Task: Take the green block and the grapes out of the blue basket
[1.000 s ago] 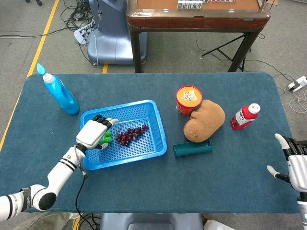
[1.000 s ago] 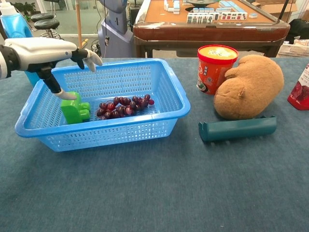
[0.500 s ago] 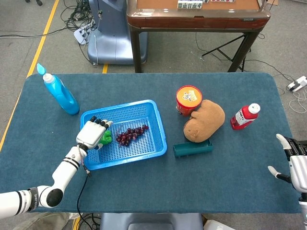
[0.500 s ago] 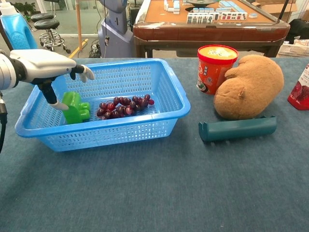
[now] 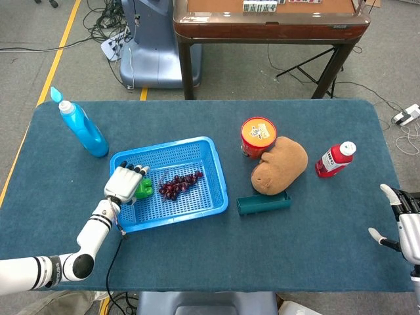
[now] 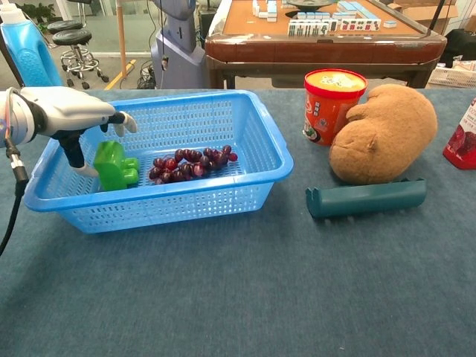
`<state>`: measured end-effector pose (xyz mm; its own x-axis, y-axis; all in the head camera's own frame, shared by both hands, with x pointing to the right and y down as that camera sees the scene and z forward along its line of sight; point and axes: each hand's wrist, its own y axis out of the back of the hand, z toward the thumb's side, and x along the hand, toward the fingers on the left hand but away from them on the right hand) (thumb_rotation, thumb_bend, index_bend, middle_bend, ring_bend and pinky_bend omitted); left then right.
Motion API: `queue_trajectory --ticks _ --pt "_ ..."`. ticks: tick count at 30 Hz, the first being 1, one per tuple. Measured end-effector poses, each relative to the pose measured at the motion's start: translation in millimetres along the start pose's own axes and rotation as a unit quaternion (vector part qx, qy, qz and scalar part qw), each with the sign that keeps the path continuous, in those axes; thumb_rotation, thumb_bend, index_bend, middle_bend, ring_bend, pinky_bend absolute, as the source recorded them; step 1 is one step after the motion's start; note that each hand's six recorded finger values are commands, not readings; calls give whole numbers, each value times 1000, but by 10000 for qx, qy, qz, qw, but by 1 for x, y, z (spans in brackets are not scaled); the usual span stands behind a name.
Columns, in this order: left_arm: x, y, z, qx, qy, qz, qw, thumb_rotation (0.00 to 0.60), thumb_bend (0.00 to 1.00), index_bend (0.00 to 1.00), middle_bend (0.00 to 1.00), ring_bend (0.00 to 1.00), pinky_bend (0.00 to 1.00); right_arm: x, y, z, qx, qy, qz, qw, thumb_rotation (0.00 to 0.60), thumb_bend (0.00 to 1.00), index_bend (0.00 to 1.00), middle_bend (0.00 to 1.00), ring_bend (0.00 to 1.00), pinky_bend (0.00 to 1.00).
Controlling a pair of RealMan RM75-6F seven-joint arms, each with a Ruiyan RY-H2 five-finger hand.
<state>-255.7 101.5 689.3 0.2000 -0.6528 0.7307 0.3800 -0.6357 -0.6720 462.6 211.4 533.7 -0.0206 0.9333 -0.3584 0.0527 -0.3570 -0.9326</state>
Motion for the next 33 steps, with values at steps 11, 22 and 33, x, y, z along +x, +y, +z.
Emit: queue_trajectory --ticks 11,22,33 --pt "10 -12 -2 -21 62 -79 9999 600 245 181 195 213 132 0 0 -1 8 -22 18 10000 600 108 110 175 159 245" --pt "14 -15 1 -142 39 -75 9999 600 245 197 215 227 217 0 -1 -2 19 -58 42 10000 600 108 110 175 162 266" --pt "17 -21 2 -113 40 -122 9999 600 244 279 343 330 290 1 1 -2 19 -72 26 10000 600 108 110 175 162 266"
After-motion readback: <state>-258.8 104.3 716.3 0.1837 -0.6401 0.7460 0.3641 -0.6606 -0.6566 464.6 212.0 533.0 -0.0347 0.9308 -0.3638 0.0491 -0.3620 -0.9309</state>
